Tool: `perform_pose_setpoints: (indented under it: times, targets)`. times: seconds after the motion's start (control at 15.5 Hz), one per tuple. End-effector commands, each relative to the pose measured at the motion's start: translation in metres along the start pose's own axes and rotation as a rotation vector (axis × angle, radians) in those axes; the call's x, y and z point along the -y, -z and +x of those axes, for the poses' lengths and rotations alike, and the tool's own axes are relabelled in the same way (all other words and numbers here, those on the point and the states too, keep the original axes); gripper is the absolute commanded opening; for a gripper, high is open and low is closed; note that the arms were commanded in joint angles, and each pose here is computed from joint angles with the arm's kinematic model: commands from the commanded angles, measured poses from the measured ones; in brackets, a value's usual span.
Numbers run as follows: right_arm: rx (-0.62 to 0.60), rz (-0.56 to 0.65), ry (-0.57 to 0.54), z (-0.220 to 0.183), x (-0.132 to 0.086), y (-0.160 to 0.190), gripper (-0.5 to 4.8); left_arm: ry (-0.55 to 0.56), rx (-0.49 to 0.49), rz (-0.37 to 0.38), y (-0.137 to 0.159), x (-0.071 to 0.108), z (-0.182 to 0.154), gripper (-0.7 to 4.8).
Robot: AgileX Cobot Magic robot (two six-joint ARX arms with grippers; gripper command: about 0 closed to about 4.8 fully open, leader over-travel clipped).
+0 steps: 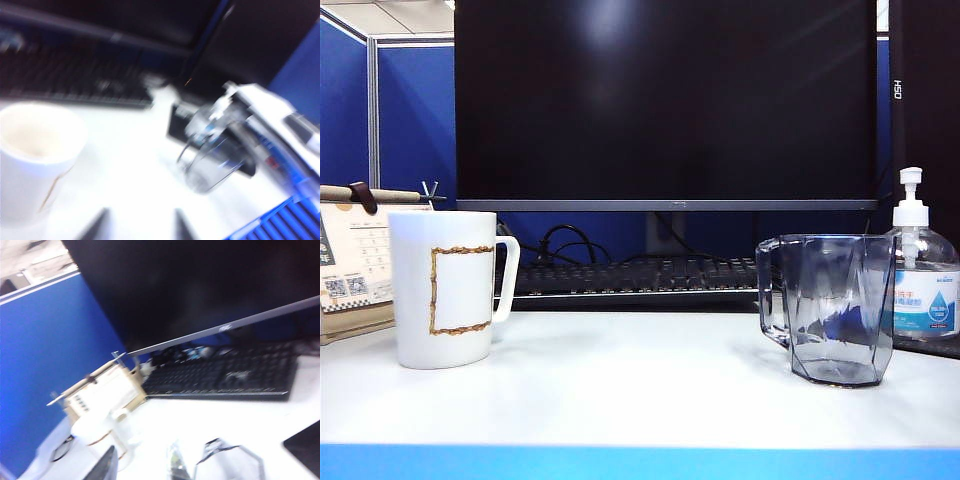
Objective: Swap the positions of the transparent plastic cup and the white ceramic cup.
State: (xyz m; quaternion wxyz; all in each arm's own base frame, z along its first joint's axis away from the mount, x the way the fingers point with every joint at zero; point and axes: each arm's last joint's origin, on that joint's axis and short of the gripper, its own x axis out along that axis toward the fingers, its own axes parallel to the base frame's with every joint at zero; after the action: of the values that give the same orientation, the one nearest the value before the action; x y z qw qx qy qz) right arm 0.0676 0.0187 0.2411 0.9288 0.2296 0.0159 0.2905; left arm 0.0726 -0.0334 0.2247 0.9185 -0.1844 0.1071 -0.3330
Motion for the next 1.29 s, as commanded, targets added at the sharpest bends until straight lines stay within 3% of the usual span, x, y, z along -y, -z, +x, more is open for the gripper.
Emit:
perform_pose_setpoints:
  times: [0.06, 0.19, 0.32, 0.58, 1.29]
  targets:
    - [-0.008, 0.006, -0.037, 0.000, -0.003, -0.002, 1.32, -0.150, -0.131, -0.095, -0.027, 0.000, 0.020, 2.10]
    - [-0.013, 0.005, -0.046, -0.001, -0.003, -0.002, 1.32, -0.220, -0.207, -0.124, -0.048, -0.003, 0.043, 2.21]
    - [-0.019, 0.011, -0.061, -0.001, -0.004, -0.002, 1.40, -0.405, -0.306, -0.133, -0.065, -0.011, 0.067, 2.71]
    - [-0.021, 0.008, -0.071, -0.001, -0.004, -0.002, 1.42, -0.446, -0.373, -0.173, -0.074, -0.024, 0.101, 2.80]
    - [-0.031, 0.008, -0.088, -0.001, -0.005, -0.002, 1.49, -0.521, -0.452, -0.214, -0.053, -0.051, 0.137, 3.15]
